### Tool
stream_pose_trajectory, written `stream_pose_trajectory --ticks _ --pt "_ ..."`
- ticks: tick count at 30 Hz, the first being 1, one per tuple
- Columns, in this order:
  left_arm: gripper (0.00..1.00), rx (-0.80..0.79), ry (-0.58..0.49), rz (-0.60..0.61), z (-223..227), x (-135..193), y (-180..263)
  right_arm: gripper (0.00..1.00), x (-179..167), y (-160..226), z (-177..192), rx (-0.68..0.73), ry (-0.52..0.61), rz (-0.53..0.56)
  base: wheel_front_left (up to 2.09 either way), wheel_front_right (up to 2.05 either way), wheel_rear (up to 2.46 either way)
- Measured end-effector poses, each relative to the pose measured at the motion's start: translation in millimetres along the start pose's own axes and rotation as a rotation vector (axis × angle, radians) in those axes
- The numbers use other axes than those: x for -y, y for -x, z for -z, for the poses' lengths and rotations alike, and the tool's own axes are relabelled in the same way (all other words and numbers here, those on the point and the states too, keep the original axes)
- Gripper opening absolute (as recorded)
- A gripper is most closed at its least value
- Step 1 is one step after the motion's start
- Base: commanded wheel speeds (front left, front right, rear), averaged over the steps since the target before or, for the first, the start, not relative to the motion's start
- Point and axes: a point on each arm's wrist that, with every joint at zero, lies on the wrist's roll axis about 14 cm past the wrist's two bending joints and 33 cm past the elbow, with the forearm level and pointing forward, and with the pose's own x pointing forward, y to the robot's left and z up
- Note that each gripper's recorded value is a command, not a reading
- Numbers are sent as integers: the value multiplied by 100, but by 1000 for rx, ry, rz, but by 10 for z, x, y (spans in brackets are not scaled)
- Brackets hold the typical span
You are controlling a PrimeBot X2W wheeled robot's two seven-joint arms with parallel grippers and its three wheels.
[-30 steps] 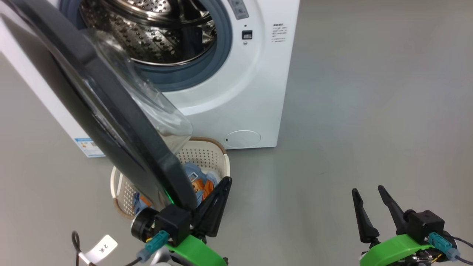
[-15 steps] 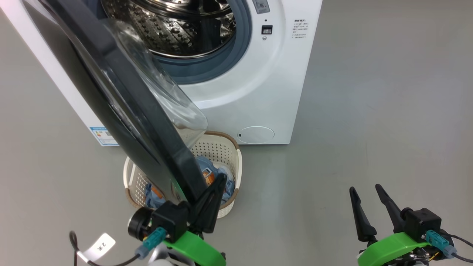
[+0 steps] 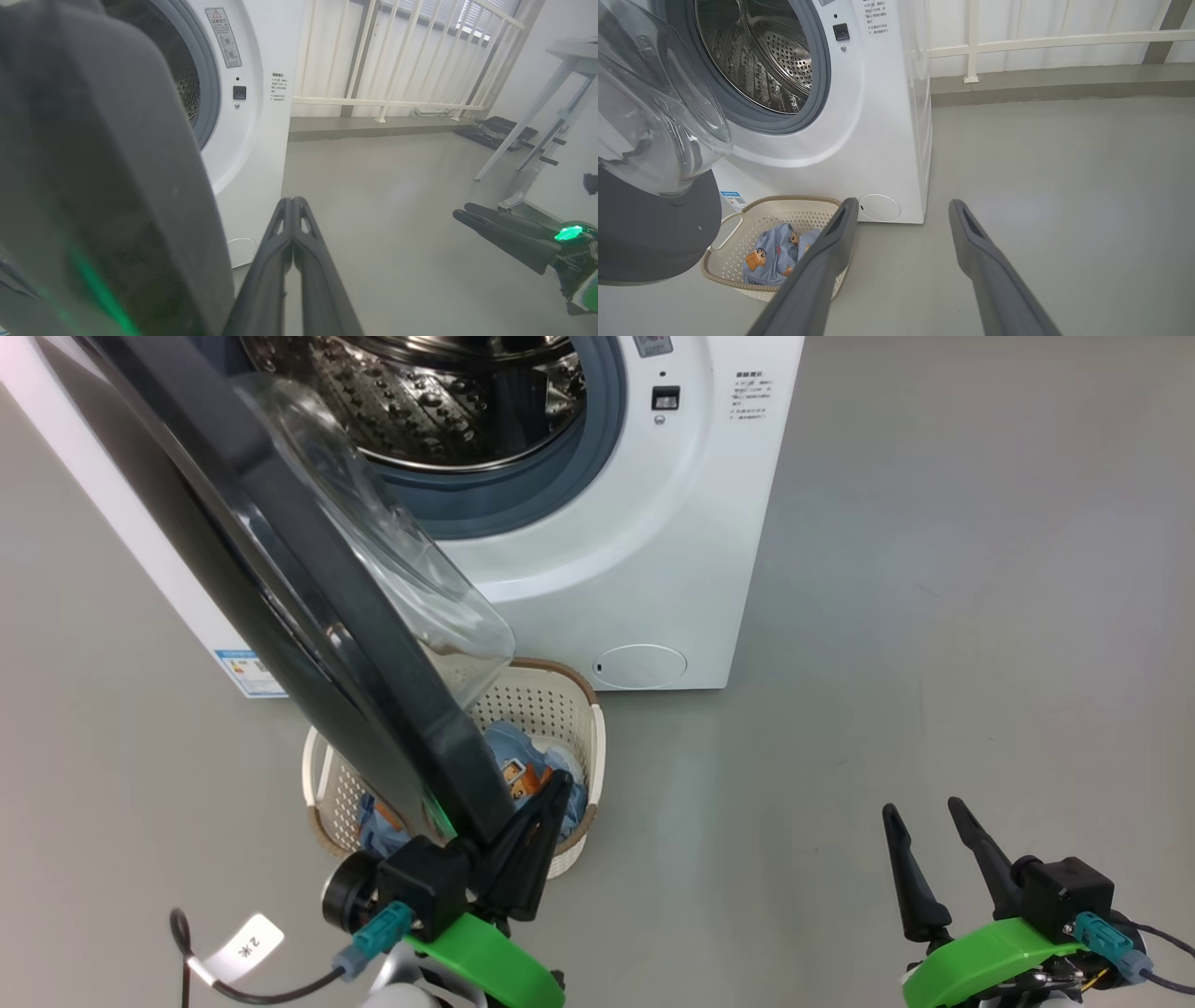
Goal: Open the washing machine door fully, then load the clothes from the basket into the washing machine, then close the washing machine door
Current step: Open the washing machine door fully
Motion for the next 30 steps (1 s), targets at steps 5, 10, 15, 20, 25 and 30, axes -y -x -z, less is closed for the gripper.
stream_pose_trajectory --ticks 5,10,15,20,25,30 --pt "0 -1 -6 -29 -2 -67 10 100 -27 -13 25 -7 -2 -7 0 0 0" --pt "0 9 -6 -40 -44 -85 33 100 -72 -21 26 -8 -3 -20 0 0 0" --pt "0 21 -14 -48 -91 -88 56 100 -119 -24 15 -6 -3 -33 0 0 0" --pt "0 15 -16 -65 -97 -110 81 100 -157 -25 8 -5 -3 -44 0 0 0" --pt "0 8 -14 -89 -84 -141 104 100 -182 -26 2 -3 -3 -51 0 0 0" --pt "0 -5 -3 -120 -76 -174 134 100 -220 -38 4 -4 -4 -62 0 0 0"
